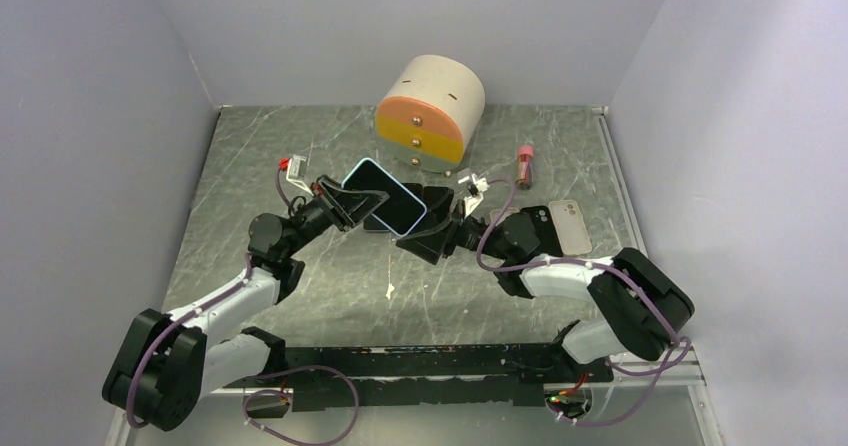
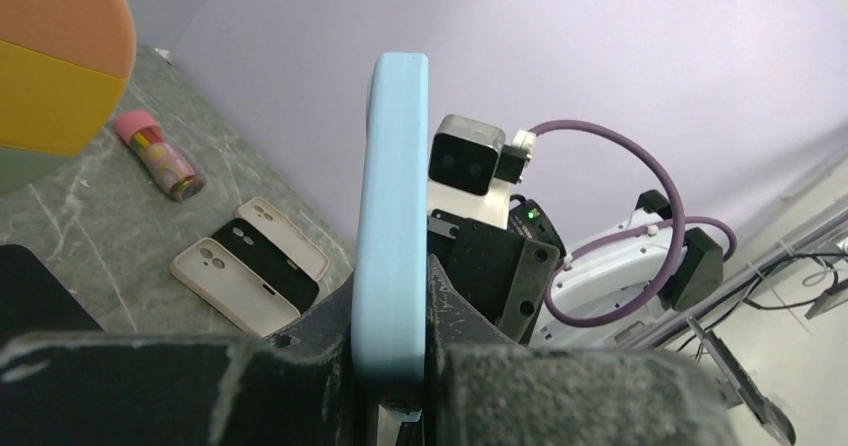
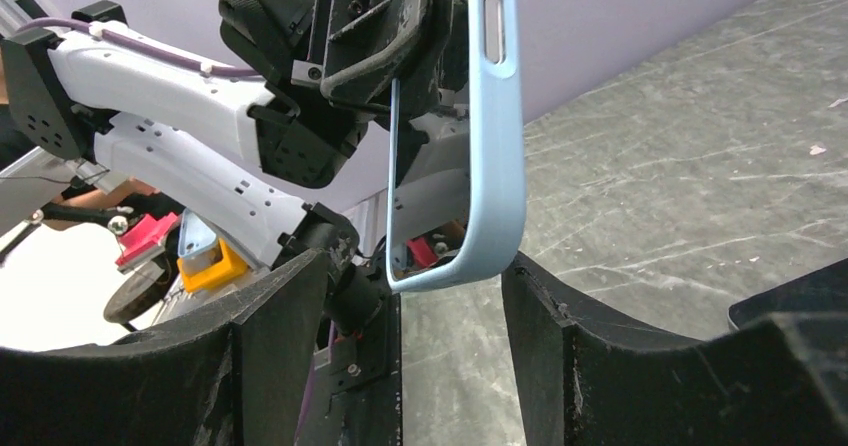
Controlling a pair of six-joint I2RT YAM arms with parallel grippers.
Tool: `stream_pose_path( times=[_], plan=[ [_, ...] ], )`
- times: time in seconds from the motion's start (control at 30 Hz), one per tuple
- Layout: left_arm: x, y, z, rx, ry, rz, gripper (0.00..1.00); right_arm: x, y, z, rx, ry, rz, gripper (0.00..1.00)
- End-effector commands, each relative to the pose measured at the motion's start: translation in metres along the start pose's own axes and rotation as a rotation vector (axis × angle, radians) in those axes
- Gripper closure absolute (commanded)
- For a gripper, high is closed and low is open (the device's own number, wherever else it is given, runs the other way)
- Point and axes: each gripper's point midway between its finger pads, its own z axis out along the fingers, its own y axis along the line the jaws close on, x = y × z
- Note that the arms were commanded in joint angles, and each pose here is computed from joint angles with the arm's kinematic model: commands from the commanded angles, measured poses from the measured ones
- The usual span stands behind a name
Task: Take the phone out of the phone case
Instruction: Remove the phone case from the phone.
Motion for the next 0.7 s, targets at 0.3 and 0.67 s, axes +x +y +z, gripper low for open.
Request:
stream_pose_path(
  times=[0.3,0.67],
  plan=[
    [-0.017,-0.018,0.006,0.079,-0.078,-0.099,0.97,-0.023,0.016,0.006,-0.066,-0.073,-0.140,0.39],
    [-0.014,-0.019,0.008,0.074,-0.052,-0.154,0.97,-0.031,0.018,0.005,-0.074,-0.119,-0.228,0.50]
  ],
)
